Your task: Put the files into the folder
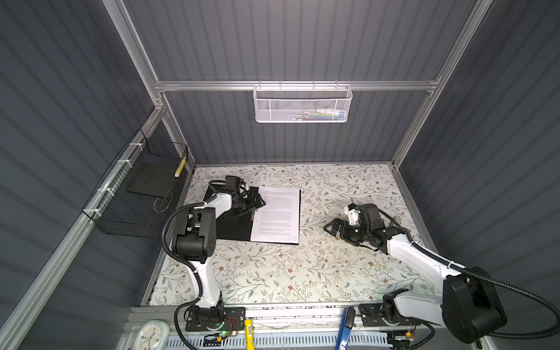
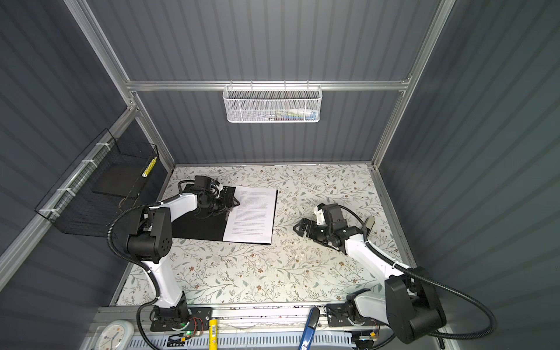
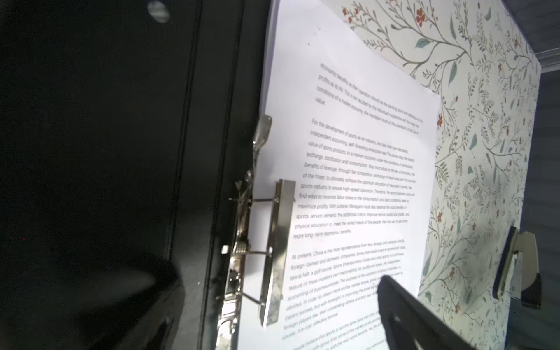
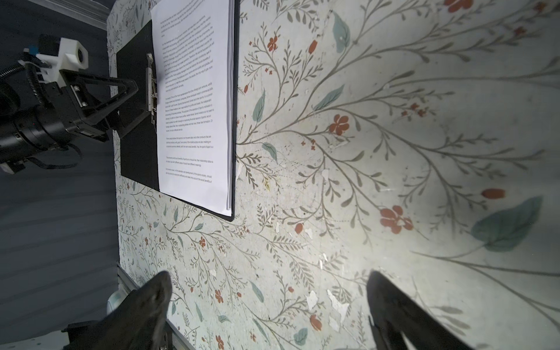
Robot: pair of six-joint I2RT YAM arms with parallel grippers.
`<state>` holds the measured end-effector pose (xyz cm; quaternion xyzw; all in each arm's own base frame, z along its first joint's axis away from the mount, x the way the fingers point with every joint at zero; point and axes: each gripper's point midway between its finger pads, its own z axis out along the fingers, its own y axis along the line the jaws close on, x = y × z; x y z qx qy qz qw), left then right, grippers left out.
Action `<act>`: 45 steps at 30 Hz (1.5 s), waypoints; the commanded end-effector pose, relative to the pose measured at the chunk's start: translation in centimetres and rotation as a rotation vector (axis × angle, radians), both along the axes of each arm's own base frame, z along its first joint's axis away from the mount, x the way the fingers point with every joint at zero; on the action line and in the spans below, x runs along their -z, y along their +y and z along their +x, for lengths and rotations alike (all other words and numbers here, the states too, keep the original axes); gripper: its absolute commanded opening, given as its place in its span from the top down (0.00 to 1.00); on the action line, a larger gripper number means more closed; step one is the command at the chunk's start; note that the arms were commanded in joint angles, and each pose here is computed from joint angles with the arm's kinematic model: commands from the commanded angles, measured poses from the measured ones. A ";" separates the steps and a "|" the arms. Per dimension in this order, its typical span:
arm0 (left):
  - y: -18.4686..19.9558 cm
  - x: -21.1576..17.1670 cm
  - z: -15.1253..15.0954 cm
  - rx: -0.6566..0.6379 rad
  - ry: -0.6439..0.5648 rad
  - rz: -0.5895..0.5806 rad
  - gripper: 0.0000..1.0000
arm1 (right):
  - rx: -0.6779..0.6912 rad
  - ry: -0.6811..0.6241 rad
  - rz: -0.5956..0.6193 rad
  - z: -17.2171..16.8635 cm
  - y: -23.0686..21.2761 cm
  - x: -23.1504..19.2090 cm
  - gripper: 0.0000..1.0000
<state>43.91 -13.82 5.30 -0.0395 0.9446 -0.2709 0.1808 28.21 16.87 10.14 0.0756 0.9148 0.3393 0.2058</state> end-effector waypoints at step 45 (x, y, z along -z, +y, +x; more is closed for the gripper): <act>-18.8 -6.2 -10.0 0.146 -0.063 -0.171 0.00 | 0.052 -0.044 0.042 5.9 -3.2 -4.5 0.01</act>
